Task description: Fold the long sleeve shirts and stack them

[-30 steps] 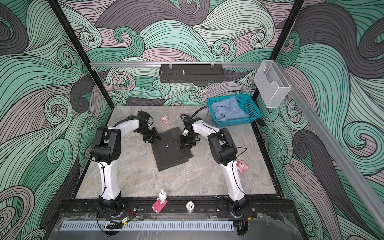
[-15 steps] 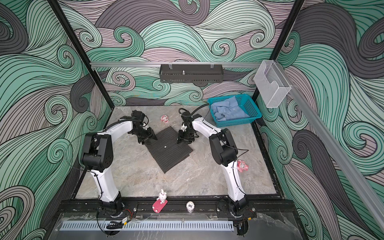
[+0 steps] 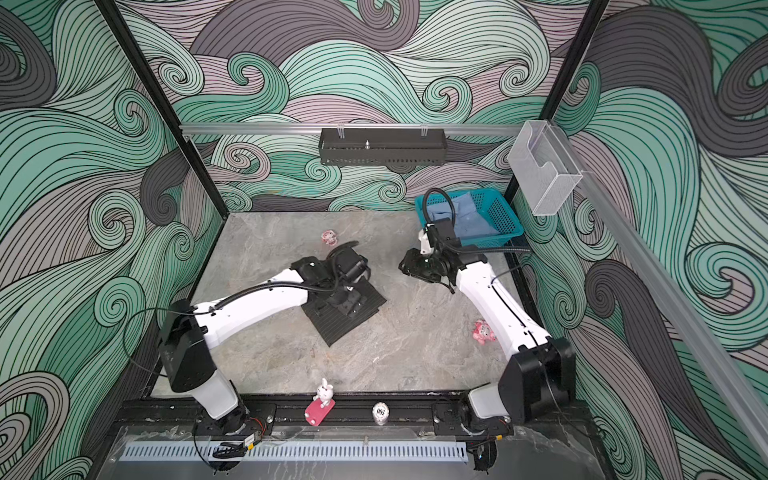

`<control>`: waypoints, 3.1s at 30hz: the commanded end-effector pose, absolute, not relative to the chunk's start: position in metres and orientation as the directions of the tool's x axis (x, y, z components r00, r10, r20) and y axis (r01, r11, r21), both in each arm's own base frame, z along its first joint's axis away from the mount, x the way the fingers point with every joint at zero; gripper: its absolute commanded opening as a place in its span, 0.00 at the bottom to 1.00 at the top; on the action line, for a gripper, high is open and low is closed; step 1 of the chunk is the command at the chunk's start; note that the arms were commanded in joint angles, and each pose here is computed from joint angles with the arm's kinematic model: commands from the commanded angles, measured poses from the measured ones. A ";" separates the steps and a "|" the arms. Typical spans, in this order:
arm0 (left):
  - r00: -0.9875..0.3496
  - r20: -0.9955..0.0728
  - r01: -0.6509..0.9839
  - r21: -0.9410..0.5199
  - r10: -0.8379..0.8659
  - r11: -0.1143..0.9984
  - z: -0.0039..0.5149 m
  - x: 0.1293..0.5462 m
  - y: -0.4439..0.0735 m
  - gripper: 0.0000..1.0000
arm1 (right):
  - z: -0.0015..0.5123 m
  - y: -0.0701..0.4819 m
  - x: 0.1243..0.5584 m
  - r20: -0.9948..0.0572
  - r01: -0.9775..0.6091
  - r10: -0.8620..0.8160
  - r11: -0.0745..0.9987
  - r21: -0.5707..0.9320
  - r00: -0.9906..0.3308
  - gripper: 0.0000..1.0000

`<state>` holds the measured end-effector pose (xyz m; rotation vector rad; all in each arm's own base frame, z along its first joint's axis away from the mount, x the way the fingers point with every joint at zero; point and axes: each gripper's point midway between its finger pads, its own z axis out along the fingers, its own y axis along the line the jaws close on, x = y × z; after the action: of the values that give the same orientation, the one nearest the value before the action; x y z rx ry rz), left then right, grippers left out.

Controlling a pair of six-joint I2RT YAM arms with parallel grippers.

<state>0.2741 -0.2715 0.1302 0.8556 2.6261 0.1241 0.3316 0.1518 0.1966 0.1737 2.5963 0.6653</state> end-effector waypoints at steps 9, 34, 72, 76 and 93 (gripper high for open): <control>-0.709 -0.110 0.563 0.508 0.697 0.652 0.061 0.264 -0.268 0.99 | 0.214 0.110 0.308 -0.470 0.058 0.331 0.861 0.506 -0.818 0.48; -0.728 0.211 0.679 0.353 0.652 0.644 -0.034 0.288 -0.236 0.47 | 0.226 0.106 0.307 -0.491 0.047 0.360 0.840 0.540 -0.793 0.47; -0.840 -0.276 0.487 -0.762 0.466 0.427 0.187 0.267 -0.380 0.00 | 0.227 0.085 0.315 -0.477 0.100 0.398 0.839 0.535 -0.784 0.47; -0.914 -0.167 0.354 -0.775 0.370 0.524 0.137 0.302 -0.347 0.00 | 0.222 0.087 0.317 -0.463 0.106 0.400 0.835 0.540 -0.791 0.47; -0.983 0.152 0.007 -0.518 0.099 0.855 0.004 0.320 -0.232 0.00 | 0.131 0.129 0.297 -0.198 0.199 0.392 0.765 0.612 -0.898 0.47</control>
<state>0.3239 -0.2589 0.0219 0.1971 3.0973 -1.0869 0.3089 0.1063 0.1570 0.4213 2.5768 0.7568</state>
